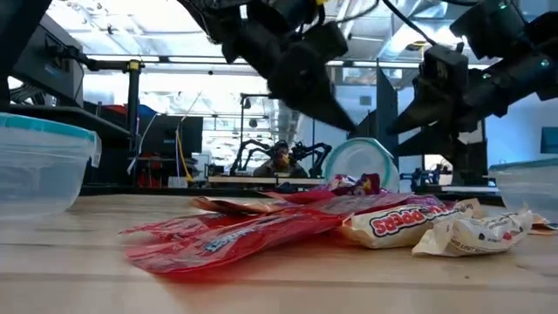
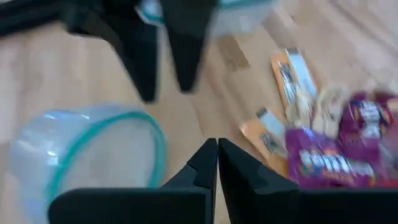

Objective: Sort candy
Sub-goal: Open the small circular transparent bin

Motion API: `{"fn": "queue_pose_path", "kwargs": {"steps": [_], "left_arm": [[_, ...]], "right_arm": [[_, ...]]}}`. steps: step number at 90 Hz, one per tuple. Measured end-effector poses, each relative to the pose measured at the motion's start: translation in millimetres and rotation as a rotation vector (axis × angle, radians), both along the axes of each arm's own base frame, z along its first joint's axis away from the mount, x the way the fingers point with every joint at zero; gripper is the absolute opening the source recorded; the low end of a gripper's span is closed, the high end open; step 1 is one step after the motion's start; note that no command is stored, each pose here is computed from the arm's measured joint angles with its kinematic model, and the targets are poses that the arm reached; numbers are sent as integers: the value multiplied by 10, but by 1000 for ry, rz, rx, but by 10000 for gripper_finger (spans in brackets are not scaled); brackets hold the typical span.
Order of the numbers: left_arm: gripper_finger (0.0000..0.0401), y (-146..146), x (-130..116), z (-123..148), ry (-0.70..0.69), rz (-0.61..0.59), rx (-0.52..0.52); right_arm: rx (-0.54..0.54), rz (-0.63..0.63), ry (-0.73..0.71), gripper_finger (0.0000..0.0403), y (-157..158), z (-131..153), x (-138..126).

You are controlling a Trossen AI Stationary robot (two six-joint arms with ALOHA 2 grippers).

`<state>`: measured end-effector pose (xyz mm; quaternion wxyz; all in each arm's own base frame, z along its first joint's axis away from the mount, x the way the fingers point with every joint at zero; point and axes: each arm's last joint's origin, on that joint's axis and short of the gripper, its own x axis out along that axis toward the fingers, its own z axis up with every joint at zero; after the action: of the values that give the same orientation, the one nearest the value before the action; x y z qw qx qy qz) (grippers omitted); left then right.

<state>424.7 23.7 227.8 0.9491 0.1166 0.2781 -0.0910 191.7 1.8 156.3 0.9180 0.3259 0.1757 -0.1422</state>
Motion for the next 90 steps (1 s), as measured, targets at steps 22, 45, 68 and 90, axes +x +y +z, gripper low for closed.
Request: {"fn": "queue_pose_path", "kwargs": {"steps": [22, 45, 68, 90], "left_arm": [[0, -9, -110, 140, 16, 23, -18], [0, 36, -70, 29, 33, 40, -27], [0, 82, -71, -193, -84, 68, -49], [0, 284, -7, -323, -171, 124, -9]], "right_arm": [[-175, -53, -51, 182, -154, 328, -77], [-211, -345, 103, 176, -593, 219, -145], [-208, -323, 195, 175, -791, -41, -12], [-191, -291, 224, 175, -774, -167, 58]]}}
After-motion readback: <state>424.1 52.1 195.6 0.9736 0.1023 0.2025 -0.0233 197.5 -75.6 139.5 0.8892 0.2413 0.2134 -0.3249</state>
